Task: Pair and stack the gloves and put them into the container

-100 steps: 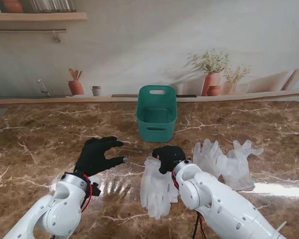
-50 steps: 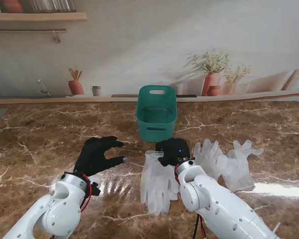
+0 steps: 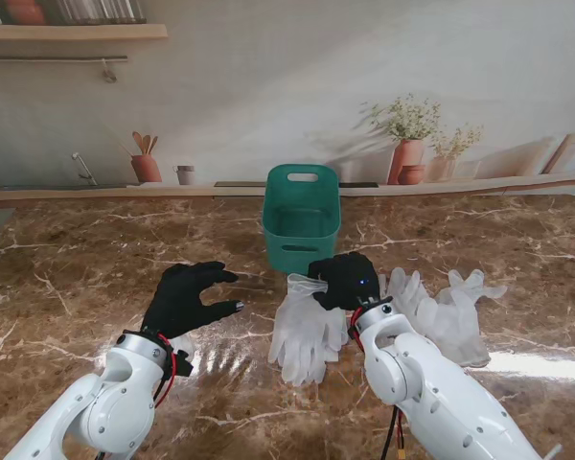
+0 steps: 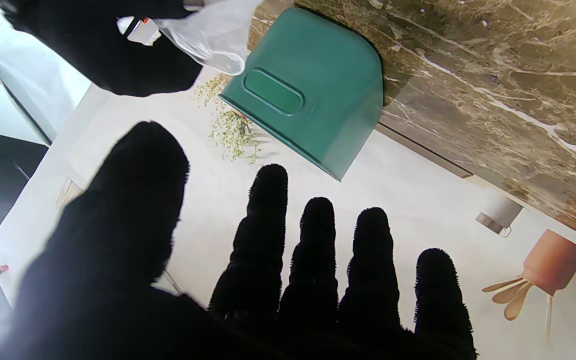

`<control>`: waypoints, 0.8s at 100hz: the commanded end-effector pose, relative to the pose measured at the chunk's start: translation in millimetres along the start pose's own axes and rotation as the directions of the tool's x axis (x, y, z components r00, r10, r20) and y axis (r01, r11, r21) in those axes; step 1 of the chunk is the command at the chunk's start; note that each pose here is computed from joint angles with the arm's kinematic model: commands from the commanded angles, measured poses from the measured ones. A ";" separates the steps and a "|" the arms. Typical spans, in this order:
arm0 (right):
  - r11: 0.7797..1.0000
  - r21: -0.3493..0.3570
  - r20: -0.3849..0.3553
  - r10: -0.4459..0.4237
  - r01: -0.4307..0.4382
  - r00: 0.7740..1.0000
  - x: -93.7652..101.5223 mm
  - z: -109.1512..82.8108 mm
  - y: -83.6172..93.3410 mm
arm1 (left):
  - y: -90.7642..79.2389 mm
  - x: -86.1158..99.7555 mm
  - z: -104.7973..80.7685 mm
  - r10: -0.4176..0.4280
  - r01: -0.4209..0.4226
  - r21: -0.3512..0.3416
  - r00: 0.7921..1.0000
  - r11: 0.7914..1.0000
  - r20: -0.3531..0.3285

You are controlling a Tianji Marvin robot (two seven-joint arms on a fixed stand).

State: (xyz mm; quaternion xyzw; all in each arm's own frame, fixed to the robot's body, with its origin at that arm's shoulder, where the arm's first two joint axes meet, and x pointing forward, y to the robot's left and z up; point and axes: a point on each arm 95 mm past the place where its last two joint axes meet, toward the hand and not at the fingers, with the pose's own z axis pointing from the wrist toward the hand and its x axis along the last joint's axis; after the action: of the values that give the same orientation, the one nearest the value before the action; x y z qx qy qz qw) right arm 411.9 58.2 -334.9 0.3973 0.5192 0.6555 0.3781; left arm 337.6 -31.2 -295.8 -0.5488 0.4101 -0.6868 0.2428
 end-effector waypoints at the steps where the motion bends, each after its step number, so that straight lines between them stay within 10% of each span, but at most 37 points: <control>1: 0.997 0.071 -0.025 0.010 -0.009 1.000 1.4 -23.8 -14.6 | 2.7 -0.7 -1.4 -0.002 0.002 -0.009 1.000 1.000 -0.001; 49: 0.969 0.246 -0.166 0.020 0.022 0.986 13.7 -66.9 -36.8 | 4.8 1.0 -0.3 -0.009 0.008 -0.015 1.000 1.000 -0.013; 80: 0.892 0.449 -0.213 0.047 0.055 0.976 10.7 -74.7 -36.0 | 4.8 0.3 -0.5 -0.007 0.007 -0.026 1.000 1.000 -0.008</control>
State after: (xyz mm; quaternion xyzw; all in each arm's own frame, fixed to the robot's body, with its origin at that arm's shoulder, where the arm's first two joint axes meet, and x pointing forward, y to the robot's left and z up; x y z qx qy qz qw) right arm 349.3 50.5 -382.7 0.3971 0.6919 0.5586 0.2273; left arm 338.1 -34.0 -297.2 -0.5476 0.4151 -0.6879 0.2338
